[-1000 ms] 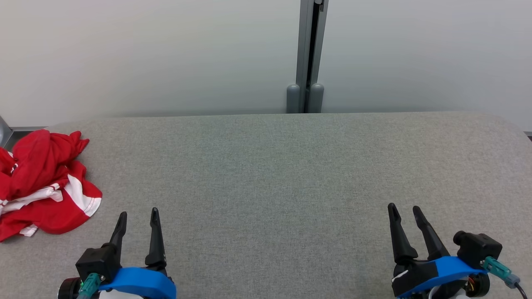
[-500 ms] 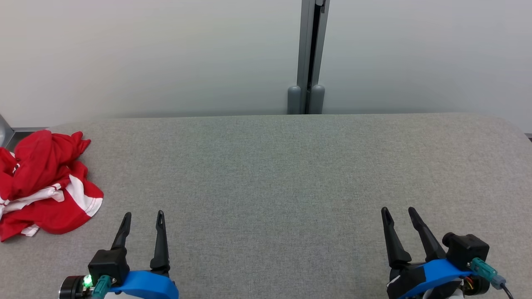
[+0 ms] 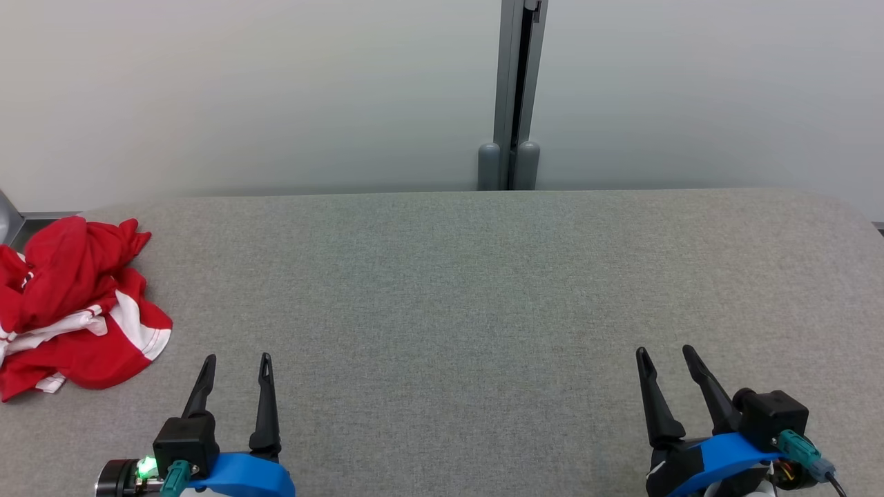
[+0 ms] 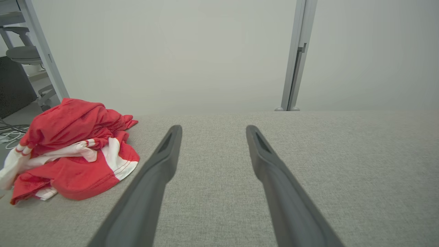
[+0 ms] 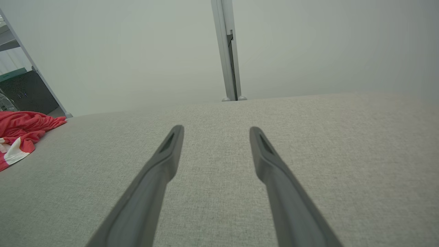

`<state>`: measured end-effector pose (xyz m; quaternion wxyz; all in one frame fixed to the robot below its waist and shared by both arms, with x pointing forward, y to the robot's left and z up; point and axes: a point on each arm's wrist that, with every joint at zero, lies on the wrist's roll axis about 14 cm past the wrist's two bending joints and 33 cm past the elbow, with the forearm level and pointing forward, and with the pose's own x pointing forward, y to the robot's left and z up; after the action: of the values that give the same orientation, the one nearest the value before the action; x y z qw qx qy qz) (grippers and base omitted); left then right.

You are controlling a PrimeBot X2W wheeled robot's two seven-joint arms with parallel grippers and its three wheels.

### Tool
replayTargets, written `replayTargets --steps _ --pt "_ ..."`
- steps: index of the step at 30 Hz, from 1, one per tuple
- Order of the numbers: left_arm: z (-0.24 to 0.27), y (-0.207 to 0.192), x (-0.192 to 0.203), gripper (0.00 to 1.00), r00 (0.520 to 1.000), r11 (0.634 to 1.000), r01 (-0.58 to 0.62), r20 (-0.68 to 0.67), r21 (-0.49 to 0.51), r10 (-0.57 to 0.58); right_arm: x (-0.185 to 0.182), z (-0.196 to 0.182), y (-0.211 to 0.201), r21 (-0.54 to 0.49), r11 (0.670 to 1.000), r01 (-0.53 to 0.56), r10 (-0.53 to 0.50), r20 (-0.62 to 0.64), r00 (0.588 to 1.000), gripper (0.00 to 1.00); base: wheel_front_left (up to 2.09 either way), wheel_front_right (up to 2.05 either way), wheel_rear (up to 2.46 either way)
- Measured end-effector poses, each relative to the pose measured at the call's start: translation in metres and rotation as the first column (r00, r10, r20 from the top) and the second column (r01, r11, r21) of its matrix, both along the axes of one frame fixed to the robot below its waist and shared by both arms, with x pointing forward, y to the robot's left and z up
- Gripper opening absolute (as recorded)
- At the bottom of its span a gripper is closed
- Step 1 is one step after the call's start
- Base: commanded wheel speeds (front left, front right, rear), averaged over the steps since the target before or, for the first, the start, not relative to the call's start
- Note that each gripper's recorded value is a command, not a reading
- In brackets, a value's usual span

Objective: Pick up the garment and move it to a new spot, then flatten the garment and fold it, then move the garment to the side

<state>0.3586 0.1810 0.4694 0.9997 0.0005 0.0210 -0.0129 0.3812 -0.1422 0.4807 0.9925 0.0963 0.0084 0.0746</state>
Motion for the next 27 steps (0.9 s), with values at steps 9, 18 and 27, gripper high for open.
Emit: replayTargets --steps 9,18,27 --pt "-0.001 0.001 0.0 1.0 1.0 1.0 -0.004 -0.002 -0.009 0.004 0.0 -0.003 0.001 0.003 1.0 -0.004 0.004 -0.009 1.0 1.0 0.0 0.0 0.0" --pt "-0.001 0.009 -0.002 1.0 1.0 1.0 -0.029 -0.003 -0.006 0.029 0.003 -0.001 0.006 0.007 1.0 -0.016 0.016 -0.003 1.0 1.0 0.0 0.0 0.0" --pt "0.006 0.036 -0.013 1.0 0.993 0.993 -0.119 0.02 0.003 0.119 0.009 0.001 0.032 0.007 0.996 -0.092 0.092 0.003 0.996 1.0 0.0 0.0 0.0"
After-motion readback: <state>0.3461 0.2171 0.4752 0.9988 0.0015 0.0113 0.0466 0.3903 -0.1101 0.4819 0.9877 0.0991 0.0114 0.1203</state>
